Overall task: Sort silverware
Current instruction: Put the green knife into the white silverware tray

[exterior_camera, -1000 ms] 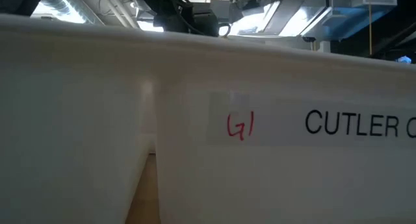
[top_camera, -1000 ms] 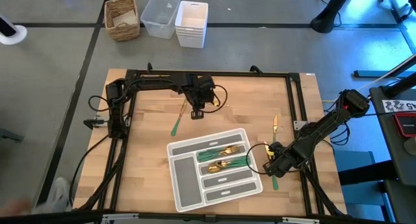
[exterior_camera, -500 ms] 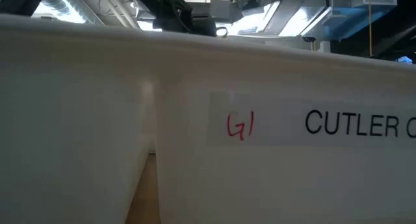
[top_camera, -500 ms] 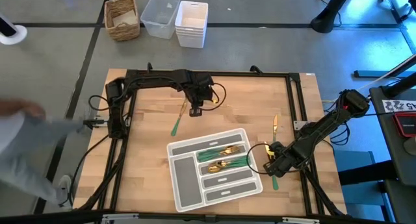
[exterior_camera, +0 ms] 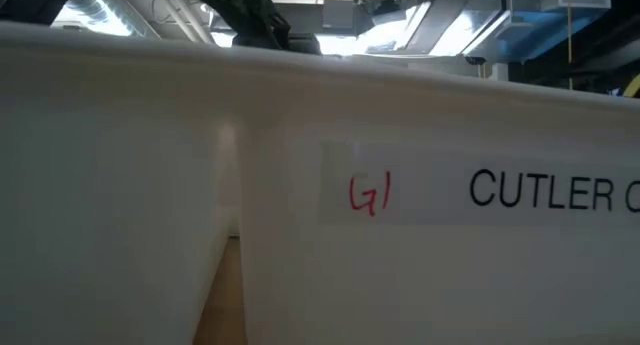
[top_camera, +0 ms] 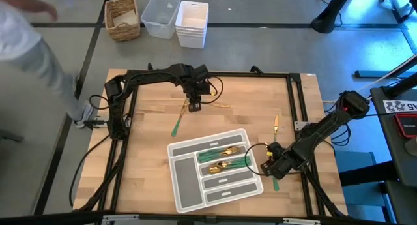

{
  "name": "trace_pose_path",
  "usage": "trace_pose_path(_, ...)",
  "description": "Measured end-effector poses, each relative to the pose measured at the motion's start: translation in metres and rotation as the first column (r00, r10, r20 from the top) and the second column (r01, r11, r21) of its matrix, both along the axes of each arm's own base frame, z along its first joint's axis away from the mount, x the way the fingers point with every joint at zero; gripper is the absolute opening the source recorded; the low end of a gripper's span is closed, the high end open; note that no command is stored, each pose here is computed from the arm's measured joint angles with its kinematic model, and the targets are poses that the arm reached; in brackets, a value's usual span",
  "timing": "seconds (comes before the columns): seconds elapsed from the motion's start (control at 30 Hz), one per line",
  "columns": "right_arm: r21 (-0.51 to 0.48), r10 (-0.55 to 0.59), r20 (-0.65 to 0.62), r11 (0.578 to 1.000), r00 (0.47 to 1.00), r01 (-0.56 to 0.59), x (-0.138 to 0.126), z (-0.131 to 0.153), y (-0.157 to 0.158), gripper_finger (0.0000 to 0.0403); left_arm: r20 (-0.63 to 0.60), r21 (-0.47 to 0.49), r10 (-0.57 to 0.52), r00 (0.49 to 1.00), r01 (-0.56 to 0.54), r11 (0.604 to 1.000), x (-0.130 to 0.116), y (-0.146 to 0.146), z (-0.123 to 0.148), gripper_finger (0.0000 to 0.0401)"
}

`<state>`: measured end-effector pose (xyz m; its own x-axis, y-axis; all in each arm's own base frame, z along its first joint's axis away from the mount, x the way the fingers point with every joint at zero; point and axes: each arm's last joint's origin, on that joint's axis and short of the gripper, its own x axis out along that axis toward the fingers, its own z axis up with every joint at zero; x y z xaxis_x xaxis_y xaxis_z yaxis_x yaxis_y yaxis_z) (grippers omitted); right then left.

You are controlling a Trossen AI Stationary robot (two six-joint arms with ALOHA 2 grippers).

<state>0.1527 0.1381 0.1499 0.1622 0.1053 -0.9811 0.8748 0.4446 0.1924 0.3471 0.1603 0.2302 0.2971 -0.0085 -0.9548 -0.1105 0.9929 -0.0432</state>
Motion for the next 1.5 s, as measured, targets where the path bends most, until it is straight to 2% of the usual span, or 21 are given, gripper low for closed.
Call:
trace_pose_path(0.4,-0.036,0.0,-0.045,0.999,0.999,-0.001,0.003,-0.012,0.003,0.0165,-0.001,-0.001,-0.017,1.0,0.017,1.0,0.003,-0.007,0.0,0.0005)
trace_pose_path(0.73,-0.055,-0.002,-0.054,0.998,0.999,-0.001,0.002,-0.013,0.002,0.0073,-0.001,-0.006,-0.019,1.0,0.019,1.0,0.006,-0.013,0.0,0.0005)
trace_pose_path(1.13,-0.067,-0.001,-0.063,0.998,0.998,-0.003,0.001,-0.013,0.001,0.0008,0.001,-0.003,-0.106,0.994,0.106,0.994,0.017,-0.042,0.0,0.0005)
trace_pose_path(1.5,-0.059,0.011,-0.052,0.998,0.999,-0.014,0.004,-0.01,0.003,0.0002,0.001,-0.005,-0.129,0.992,0.129,0.992,0.02,-0.052,0.0,0.0005)
